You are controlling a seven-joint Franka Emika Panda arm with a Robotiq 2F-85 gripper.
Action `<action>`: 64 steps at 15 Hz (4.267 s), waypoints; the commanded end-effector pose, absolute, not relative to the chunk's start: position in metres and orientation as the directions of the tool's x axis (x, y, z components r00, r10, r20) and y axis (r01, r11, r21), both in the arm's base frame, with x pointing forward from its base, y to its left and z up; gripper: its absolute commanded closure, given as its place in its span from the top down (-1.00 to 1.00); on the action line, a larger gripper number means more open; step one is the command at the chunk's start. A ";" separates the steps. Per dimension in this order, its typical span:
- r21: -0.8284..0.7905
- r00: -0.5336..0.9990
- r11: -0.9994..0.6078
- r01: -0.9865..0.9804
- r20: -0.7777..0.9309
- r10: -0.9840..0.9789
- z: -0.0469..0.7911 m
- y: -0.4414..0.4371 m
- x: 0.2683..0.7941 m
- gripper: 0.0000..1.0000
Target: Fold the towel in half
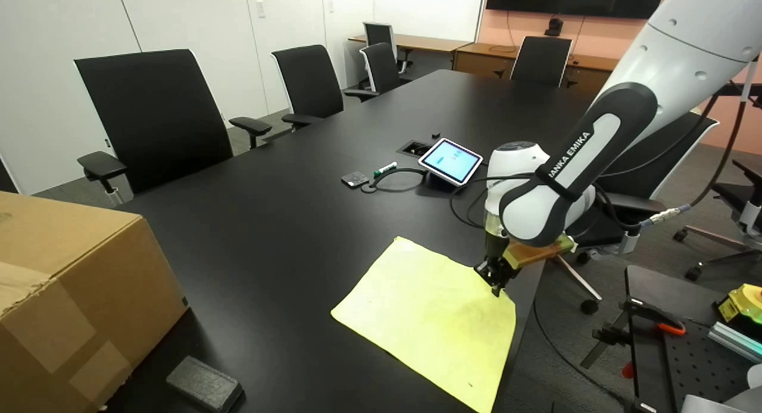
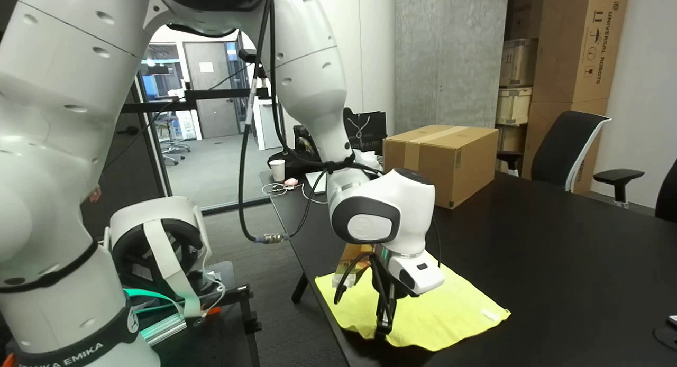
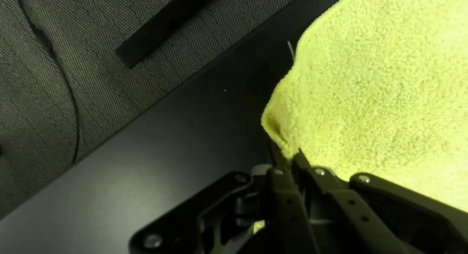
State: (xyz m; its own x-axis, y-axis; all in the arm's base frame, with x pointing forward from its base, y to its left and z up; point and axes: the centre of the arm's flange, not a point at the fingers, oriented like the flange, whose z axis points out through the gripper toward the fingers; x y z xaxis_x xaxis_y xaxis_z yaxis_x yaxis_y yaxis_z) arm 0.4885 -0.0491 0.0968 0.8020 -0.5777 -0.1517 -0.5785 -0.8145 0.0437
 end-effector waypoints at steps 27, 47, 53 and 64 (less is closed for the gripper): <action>-0.132 0.775 -0.768 -0.627 -0.012 -0.631 0.136 -0.076 0.756 -0.91; -0.176 0.912 -0.909 -0.379 0.096 -0.399 0.141 -0.068 0.609 1.00; -0.182 0.997 -0.981 -0.061 0.025 -0.067 0.114 -0.020 0.546 1.00; -0.048 0.877 -0.879 0.474 -0.057 0.477 0.092 0.022 0.529 1.00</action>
State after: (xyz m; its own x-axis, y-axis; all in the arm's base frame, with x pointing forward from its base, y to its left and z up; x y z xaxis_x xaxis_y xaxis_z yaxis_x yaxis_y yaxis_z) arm 0.5264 0.0204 0.0808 0.9322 0.3559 -0.0656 0.3484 -0.9316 -0.1032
